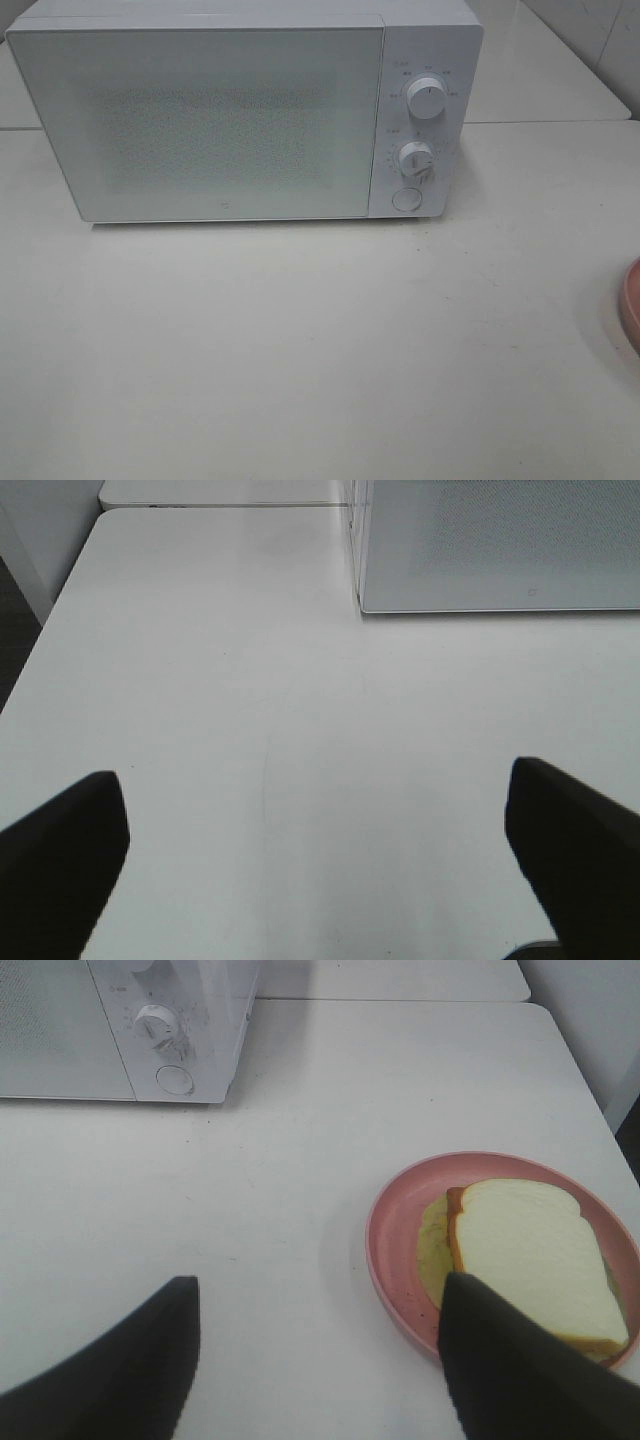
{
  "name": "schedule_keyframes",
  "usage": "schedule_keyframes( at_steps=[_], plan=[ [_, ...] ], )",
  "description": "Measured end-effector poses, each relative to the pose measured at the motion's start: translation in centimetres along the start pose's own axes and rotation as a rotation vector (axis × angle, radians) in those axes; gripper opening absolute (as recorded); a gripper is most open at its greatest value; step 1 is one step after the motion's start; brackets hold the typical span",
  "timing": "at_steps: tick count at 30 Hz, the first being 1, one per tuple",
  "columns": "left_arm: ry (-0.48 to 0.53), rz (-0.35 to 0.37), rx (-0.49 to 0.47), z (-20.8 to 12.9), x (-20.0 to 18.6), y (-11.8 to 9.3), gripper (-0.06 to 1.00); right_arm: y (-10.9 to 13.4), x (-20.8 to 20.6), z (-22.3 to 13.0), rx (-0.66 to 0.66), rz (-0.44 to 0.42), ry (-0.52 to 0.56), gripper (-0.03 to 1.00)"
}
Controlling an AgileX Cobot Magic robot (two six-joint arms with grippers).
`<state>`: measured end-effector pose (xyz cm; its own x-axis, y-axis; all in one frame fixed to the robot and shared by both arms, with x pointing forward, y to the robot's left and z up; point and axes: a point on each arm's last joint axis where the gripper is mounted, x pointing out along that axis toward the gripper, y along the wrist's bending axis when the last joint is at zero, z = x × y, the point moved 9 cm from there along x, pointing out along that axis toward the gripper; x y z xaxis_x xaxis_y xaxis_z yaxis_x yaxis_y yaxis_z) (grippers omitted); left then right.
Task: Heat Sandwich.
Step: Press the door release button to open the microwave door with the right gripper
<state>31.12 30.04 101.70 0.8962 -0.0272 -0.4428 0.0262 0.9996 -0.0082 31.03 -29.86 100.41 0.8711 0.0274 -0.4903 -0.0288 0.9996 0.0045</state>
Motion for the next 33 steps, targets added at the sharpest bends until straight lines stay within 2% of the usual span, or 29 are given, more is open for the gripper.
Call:
schedule_keyframes(
  at_steps=[15, 18, 22, 27, 33],
  plan=[
    [0.0, 0.0, 0.0, 0.0, 0.0, 0.0, 0.97, 0.0, 0.0, 0.0, 0.0, 0.0, 0.0, 0.66],
    [0.0, 0.0, 0.0, 0.0, 0.0, 0.0, 0.97, 0.0, 0.0, 0.0, 0.0, 0.0, 0.0, 0.68],
    [0.0, 0.0, 0.0, 0.0, 0.0, 0.0, 0.97, 0.0, 0.0, 0.0, 0.0, 0.0, 0.0, 0.79],
    [0.0, 0.0, 0.0, 0.0, 0.0, 0.0, 0.97, 0.0, 0.4, 0.4, 0.002, 0.0, 0.03, 0.8],
    [0.0, 0.0, 0.0, 0.0, 0.0, 0.0, 0.97, 0.1, 1.2, 2.1, 0.001, 0.001, 0.016, 0.8]
  ],
)
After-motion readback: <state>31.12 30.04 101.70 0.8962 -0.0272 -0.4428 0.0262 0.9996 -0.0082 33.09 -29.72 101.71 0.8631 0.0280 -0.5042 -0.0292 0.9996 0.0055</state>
